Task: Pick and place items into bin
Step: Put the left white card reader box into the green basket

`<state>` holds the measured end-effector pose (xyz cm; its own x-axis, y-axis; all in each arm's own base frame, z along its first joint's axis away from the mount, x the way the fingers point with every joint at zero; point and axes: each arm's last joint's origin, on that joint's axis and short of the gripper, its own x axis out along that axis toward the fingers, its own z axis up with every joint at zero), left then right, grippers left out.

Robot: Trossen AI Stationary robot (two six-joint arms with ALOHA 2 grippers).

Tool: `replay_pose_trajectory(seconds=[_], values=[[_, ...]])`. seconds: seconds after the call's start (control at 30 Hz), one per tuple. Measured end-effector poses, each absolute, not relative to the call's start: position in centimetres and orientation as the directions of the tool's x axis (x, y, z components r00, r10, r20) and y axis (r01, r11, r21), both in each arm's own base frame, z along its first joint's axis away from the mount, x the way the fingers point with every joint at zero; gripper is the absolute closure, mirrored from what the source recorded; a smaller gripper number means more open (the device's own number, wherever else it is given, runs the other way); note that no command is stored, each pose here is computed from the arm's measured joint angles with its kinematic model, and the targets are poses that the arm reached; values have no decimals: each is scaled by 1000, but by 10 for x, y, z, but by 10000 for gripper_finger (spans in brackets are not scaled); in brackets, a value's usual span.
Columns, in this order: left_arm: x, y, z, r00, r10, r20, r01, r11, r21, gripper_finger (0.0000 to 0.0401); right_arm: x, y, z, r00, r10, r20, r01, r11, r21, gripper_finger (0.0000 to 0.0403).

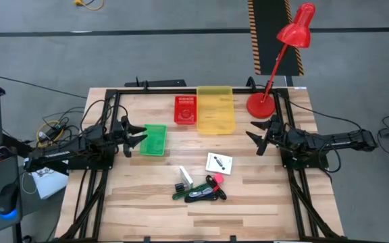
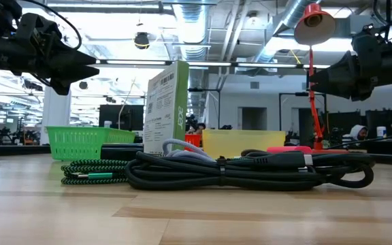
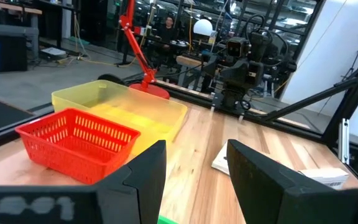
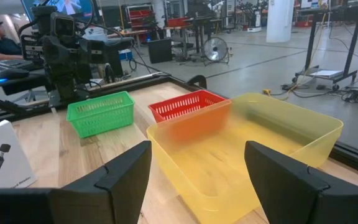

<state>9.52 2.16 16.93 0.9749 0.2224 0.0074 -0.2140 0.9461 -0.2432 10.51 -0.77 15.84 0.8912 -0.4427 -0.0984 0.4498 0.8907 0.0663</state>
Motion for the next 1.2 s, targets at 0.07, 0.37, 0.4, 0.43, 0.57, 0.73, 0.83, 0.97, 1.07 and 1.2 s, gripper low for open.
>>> replay_pose_trajectory(seconds=[0.07,0.37,0.4,0.43,0.57,0.73,0.83,0.97,1.07,1.2], values=[[95,22,169,975,223,8,-215,947,-237,243,105,-8,158,891,-442,-98,449,891,66,148],[95,22,170,973,230,16,-221,950,-222,243,105,-8,158,891,-443,-99,450,891,66,148],[95,22,170,973,230,19,-221,951,-215,243,105,-8,158,891,-443,-99,450,891,66,148],[95,22,171,972,232,24,-222,953,-206,243,105,-8,158,891,-443,-99,450,891,66,148],[95,21,177,977,193,93,-172,966,-190,243,105,-8,158,891,-442,-99,449,891,66,148],[93,18,191,979,117,167,-89,982,-169,243,105,-8,158,891,-443,-98,450,891,66,148],[92,18,206,976,110,187,-80,983,-163,243,105,-8,158,891,-443,-99,450,891,66,148],[94,18,229,979,92,184,-67,988,-138,243,105,-8,158,891,-443,-99,450,891,66,148],[102,19,247,984,75,159,-57,992,-113,243,105,-8,158,891,-443,-99,450,891,66,148],[121,21,269,997,22,68,-18,998,-62,243,105,-8,158,891,-443,-98,450,891,66,148]])
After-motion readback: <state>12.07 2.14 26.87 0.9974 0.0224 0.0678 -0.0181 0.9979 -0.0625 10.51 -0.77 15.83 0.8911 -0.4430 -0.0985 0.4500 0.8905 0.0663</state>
